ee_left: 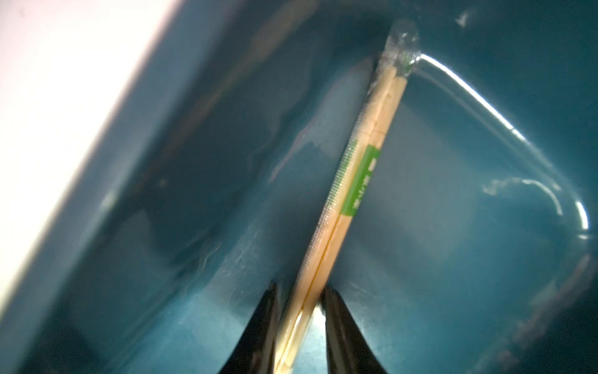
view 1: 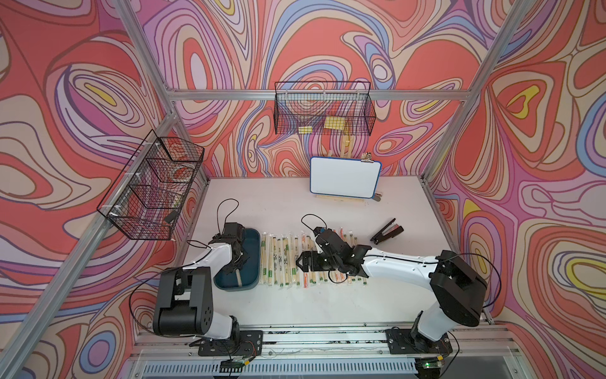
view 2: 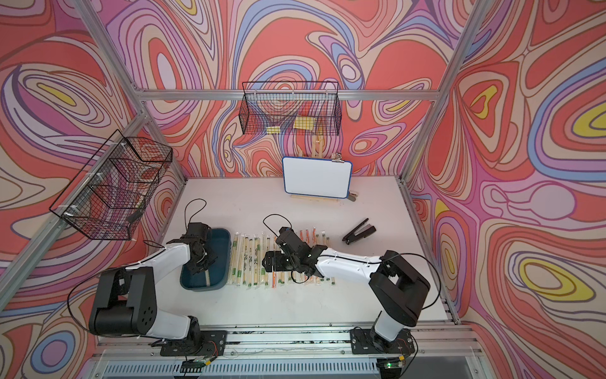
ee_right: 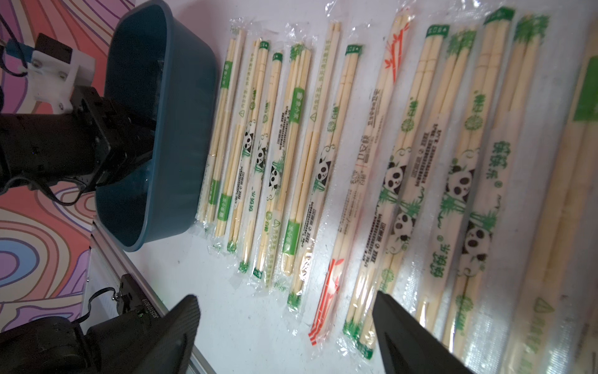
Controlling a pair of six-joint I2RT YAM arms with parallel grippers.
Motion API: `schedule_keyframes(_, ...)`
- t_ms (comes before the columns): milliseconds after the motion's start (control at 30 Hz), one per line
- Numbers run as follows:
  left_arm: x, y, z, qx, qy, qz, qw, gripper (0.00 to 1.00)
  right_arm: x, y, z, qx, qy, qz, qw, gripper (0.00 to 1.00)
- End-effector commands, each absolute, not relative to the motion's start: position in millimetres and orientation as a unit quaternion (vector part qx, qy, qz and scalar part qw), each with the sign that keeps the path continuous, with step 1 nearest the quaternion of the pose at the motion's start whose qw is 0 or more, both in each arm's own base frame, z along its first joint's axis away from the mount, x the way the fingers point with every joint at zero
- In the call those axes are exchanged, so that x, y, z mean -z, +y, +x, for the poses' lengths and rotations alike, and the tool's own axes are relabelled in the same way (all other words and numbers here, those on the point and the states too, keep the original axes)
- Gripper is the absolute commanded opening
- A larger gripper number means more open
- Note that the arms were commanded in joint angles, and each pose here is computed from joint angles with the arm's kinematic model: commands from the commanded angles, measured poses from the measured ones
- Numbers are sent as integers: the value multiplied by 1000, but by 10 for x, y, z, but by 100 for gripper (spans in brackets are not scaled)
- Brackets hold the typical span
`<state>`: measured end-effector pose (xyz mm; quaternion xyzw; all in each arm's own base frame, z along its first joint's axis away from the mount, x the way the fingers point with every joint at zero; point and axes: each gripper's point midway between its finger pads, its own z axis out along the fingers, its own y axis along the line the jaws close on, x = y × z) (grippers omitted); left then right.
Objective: Take the paired disposable chopsticks out of the storage box
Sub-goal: Pick up the paired disposable chopsticks from the storage box.
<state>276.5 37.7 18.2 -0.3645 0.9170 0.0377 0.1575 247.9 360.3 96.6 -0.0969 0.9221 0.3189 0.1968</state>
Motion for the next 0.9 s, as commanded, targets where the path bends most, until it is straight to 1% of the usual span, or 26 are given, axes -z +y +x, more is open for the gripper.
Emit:
schedule_keyframes(0, -107, 286, 2761, -16, 926, -352, 137, 25, -980, 3566, 2500, -312, 924, -94, 201, 89)
schedule_keyframes(167, -117, 271, 2779, -11, 926, -351, 139, 19, -974, 3577, 2498, -313, 924, -95, 199, 89)
schedule_keyframes(333, -204, 275, 2802, -9, 925, -349, 149, 11, -971, 3590, 2502, -314, 924, -95, 197, 89)
schedule_keyframes(433, -276, 292, 2829, -12, 925, -346, 156, 9, -965, 3601, 2507, -314, 924, -95, 197, 89)
schedule_keyframes(567, -353, 318, 2846, -19, 926, -340, 162, 1, -963, 3614, 2508, -317, 923, -95, 195, 89)
schedule_keyframes(867, -606, 362, 2904, -26, 925, -332, 183, 0, -925, 3671, 2512, -322, 922, -98, 189, 89)
